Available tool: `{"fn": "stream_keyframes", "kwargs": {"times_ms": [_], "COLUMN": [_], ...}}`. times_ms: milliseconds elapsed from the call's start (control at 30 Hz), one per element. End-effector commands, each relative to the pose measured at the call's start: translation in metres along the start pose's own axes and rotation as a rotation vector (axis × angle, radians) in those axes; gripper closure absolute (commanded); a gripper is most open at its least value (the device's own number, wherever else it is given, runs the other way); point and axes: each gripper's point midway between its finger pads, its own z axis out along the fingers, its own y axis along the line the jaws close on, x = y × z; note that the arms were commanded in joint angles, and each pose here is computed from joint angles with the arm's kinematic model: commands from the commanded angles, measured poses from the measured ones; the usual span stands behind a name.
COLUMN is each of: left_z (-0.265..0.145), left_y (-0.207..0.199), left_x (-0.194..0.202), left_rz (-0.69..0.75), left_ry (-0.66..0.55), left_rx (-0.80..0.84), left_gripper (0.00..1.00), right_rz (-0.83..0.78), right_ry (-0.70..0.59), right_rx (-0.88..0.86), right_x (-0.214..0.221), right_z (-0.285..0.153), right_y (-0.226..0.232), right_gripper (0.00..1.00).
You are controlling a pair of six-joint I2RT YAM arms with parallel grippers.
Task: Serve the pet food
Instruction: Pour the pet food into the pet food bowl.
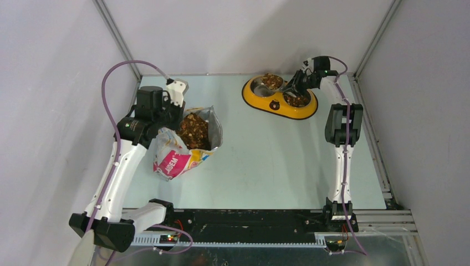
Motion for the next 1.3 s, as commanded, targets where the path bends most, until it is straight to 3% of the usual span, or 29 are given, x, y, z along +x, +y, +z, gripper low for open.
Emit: {"fn": "stream_keyframes", "kwargs": {"times_ms": [0,1267], "left_z": [-0.0114,-0.0132], "left_y": [0.004,0.0047], "left_x": [-0.0114,-0.0138], "left_rz": [0.009,0.003], "left_ry": [-0.067,-0.076], "left_rx": [-0.014,-0.011], "left_gripper": [1.0,1.0], "right_rz": [-0.14,-0.283], "right_ry": [-0.051,-0.102], "right_rx": [-0.017,0.104], "right_x": [-0.011,-0.0113], "right_z": [-0.0018,-0.0087], "right_y": [0.0316,0.039], "right_gripper": [1.0,1.0]}}
